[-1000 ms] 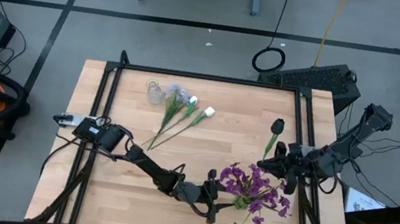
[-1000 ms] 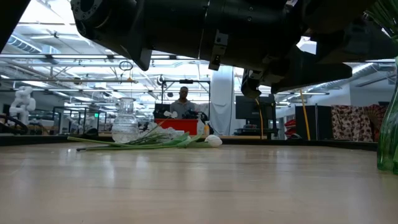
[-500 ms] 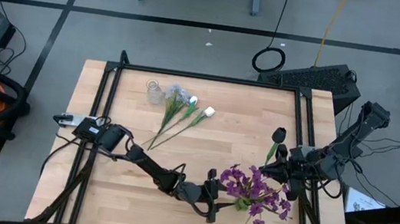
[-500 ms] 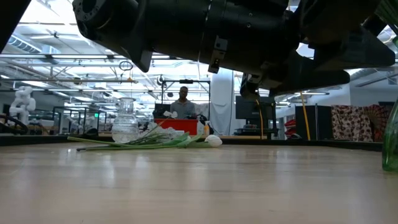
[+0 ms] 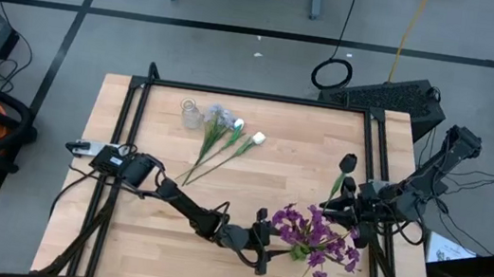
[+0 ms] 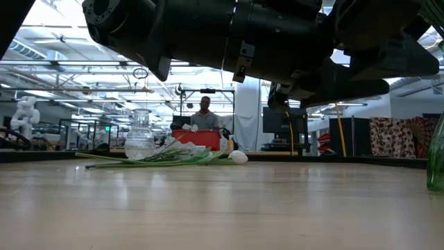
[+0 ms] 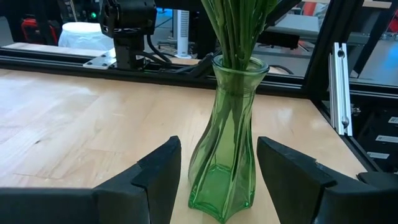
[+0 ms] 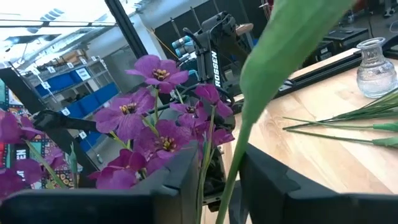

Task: Sort flowers into vase by color
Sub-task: Put the black tulip into the green vase

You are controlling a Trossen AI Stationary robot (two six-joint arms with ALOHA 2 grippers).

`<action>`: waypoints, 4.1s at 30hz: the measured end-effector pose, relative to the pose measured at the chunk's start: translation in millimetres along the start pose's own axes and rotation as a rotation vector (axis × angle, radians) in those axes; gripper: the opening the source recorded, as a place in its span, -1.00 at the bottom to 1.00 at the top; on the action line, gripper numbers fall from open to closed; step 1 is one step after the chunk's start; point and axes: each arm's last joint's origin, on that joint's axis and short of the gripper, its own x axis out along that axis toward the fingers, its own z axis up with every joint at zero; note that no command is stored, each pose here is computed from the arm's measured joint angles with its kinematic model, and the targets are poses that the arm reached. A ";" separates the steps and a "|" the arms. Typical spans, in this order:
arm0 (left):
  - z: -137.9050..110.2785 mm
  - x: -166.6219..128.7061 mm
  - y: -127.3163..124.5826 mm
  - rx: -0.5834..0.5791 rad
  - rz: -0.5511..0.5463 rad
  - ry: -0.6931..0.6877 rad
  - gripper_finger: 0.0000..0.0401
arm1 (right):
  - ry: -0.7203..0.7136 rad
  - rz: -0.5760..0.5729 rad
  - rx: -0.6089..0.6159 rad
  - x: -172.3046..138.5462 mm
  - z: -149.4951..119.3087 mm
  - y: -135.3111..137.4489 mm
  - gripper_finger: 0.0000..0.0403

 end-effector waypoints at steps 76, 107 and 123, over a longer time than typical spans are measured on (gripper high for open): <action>1.0 -4.1 -10.4 -0.013 -0.045 -0.017 0.08 | 0.139 0.070 -0.127 6.2 33.6 29.1 -0.97; 5.4 31.3 -21.0 -0.078 0.077 -0.069 0.08 | 0.210 0.039 -0.212 14.2 20.1 29.4 -0.97; 5.7 34.1 -13.3 -0.069 0.126 -0.068 0.08 | 0.222 0.059 -0.217 14.2 19.7 29.9 -0.95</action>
